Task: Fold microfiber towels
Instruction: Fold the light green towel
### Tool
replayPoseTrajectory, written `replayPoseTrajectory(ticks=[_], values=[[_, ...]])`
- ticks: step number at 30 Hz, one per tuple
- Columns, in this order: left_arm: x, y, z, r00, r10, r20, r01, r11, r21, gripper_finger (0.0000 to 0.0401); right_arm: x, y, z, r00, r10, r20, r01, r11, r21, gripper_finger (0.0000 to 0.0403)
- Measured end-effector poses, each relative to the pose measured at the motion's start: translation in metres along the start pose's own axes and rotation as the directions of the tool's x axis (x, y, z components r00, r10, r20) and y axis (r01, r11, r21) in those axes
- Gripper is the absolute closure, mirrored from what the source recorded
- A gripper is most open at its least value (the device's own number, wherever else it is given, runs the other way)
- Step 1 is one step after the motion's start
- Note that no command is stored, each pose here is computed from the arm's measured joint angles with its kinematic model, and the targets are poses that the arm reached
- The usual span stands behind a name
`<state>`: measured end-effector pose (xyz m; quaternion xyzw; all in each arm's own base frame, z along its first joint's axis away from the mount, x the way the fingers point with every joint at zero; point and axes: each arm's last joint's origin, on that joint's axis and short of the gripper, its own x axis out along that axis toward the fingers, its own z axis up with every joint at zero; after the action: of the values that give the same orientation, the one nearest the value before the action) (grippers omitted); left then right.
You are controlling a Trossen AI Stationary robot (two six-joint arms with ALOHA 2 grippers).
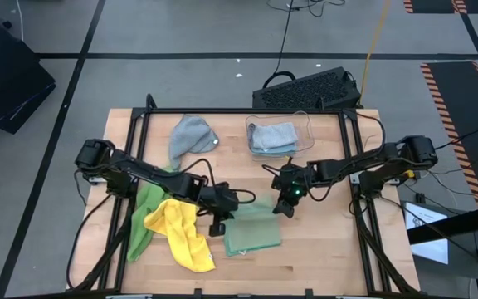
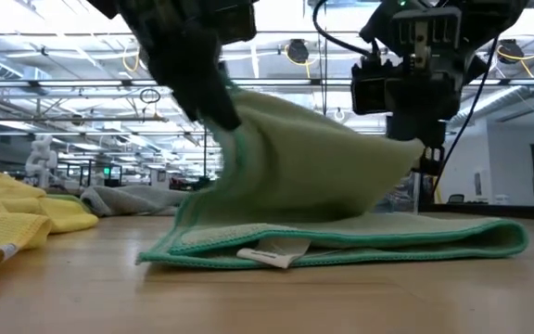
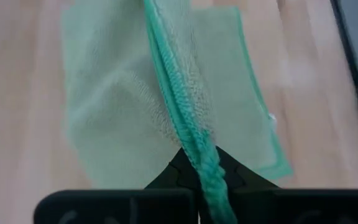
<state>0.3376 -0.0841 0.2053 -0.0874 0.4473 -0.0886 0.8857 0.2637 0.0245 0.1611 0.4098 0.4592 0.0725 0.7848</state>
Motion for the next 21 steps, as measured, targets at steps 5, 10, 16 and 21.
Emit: replayPoseTrajectory(ticks=[5, 10, 16, 21], values=[[0.0, -0.01, 0.003, 0.997, -0.057, 0.045, 0.058, 0.998, -0.024, 0.0394, 0.008, 0.002, -0.004, 0.998, 0.033, -0.048, -0.032, 0.999, 0.035, 0.0401], [0.005, -0.022, 0.001, 0.995, -0.089, 0.049, 0.091, 0.995, -0.044, 0.0393, 0.014, 0.009, -0.009, 0.994, 0.072, -0.081, -0.066, 0.995, 0.074, 0.0401], [0.025, -0.035, -0.01, 0.994, -0.109, 0.001, 0.109, 0.992, -0.057, 0.0393, 0.023, 0.014, -0.017, 0.994, 0.058, -0.095, -0.055, 0.998, 0.032, 0.0401], [0.04, -0.037, -0.019, 0.994, -0.093, -0.051, 0.088, 0.991, -0.097, 0.0393, 0.032, 0.014, -0.02, 0.992, 0.068, -0.105, -0.066, 0.998, 0.023, 0.0401]])
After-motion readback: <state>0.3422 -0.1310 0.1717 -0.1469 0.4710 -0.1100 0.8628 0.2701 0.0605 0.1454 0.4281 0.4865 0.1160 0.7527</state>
